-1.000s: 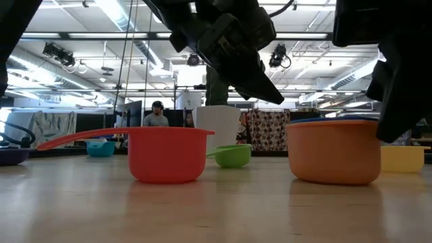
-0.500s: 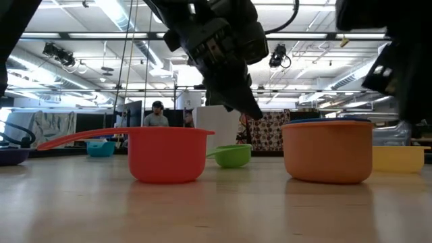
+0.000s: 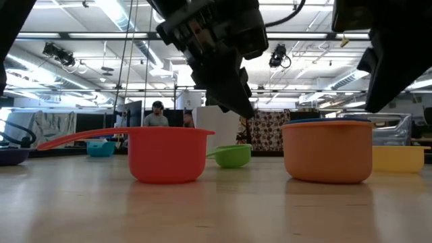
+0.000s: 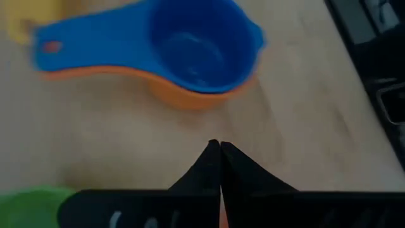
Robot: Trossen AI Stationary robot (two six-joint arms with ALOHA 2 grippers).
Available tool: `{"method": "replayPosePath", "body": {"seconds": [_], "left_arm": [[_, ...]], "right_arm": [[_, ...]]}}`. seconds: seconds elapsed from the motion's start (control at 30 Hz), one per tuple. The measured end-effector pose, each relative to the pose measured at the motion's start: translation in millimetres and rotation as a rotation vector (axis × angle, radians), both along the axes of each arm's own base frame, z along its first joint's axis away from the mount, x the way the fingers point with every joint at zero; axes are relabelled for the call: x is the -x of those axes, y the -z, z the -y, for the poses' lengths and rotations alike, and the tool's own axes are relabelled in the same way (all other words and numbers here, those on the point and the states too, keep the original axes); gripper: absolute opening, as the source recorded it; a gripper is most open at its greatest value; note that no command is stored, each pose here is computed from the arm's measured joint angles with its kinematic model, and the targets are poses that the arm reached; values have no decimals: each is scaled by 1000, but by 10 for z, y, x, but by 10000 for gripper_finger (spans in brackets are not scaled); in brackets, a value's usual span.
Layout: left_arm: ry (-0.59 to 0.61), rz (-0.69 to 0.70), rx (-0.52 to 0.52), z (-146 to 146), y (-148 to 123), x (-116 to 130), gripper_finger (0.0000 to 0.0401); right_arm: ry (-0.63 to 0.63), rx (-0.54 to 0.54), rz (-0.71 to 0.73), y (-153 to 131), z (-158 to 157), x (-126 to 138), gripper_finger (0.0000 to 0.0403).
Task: Nest measuring cups in basket
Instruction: Adjust the stacked measuring cups
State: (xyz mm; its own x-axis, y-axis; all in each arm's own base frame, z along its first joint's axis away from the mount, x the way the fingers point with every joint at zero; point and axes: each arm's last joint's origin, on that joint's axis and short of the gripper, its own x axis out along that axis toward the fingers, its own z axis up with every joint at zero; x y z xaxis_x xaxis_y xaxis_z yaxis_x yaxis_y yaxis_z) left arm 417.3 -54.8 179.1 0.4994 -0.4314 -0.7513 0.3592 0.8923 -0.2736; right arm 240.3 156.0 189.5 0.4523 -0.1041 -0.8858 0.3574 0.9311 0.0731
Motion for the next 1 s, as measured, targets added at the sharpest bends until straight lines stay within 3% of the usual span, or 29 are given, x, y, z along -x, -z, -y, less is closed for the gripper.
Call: {"method": "replayPosePath", "body": {"seconds": [0.37,1.0], "left_arm": [[-19,25,66,403,234,-105,1],[-97,70,32,387,345,-190,1]], "right_arm": [[32,28,-59,75,190,-109,2],[-60,-63,-84,143,241,-245,2]]}}
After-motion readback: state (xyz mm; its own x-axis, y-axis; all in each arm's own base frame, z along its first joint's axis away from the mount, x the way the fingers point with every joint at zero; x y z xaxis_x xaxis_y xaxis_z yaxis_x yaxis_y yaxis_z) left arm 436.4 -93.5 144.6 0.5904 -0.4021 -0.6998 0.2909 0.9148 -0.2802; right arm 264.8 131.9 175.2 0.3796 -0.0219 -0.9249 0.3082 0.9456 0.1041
